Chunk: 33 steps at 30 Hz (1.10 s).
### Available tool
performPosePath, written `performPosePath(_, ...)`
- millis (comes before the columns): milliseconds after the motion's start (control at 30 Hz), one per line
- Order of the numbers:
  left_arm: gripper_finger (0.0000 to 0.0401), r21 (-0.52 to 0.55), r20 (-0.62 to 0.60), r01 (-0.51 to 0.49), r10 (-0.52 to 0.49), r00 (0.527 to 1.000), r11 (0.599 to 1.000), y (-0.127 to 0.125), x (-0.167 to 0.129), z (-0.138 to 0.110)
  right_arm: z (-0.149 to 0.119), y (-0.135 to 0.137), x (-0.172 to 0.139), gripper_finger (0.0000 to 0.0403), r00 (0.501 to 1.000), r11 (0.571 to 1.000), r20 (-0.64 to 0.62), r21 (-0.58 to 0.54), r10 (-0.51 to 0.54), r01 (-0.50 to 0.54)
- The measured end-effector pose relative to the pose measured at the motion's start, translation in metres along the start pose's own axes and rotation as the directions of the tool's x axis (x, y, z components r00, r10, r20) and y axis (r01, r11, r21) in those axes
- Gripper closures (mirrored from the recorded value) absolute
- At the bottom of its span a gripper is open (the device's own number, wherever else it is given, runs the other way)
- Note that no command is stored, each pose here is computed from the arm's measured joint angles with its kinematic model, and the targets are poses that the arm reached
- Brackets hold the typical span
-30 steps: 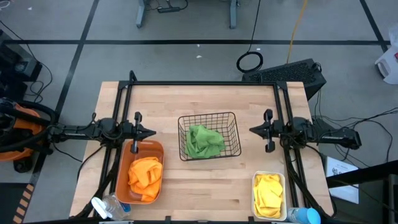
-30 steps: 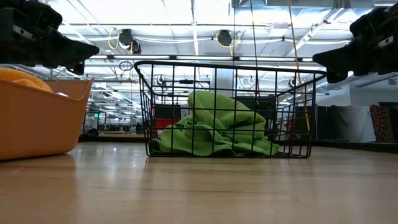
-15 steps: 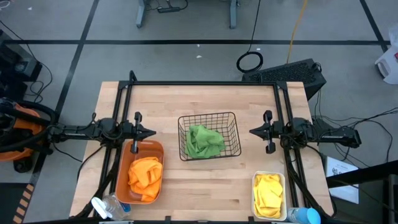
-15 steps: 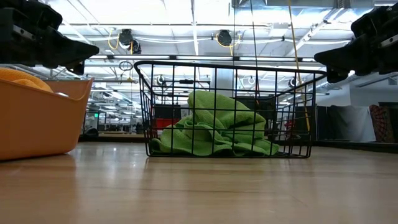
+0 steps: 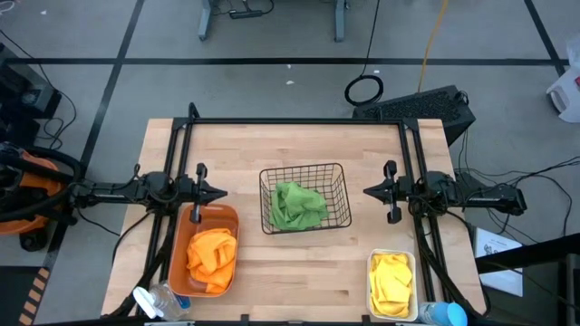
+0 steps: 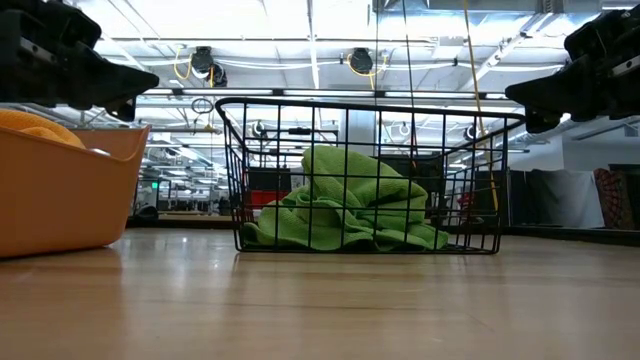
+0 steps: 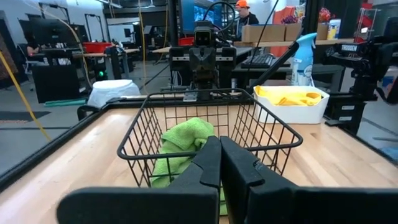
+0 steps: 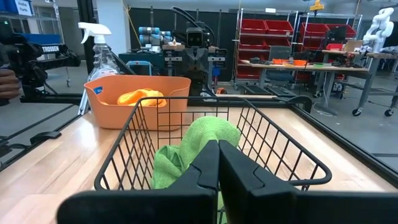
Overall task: Sort microfiber towel by color & place in baskets
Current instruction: Return to Home Position
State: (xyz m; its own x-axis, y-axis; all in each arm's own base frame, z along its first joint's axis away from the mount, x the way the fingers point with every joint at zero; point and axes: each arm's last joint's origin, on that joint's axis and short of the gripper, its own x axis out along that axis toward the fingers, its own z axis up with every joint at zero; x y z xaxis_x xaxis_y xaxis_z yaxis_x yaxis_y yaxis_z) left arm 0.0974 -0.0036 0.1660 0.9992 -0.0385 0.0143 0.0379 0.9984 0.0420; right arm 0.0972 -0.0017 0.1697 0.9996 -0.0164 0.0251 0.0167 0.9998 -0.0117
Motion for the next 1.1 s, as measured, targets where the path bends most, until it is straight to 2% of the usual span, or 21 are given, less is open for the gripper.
performPosePath(133, 0.0397, -0.026, 0.000, 0.004, -0.004, 1.000, 1.000, -0.0003, 0.0000, 0.0000, 0.0000, 0.0000, 0.0000, 0.0403, 1.000, 1.000, 0.000, 0.000, 0.000, 0.000)
performPosePath(1100, 0.0397, -0.010, 0.006, -0.010, 0.010, 1.000, 1.000, 0.0001, 0.0000, 0.0006, 0.0000, 0.0000, 0.0000, 0.0403, 1.000, 1.000, 0.000, 0.000, 0.000, 0.000)
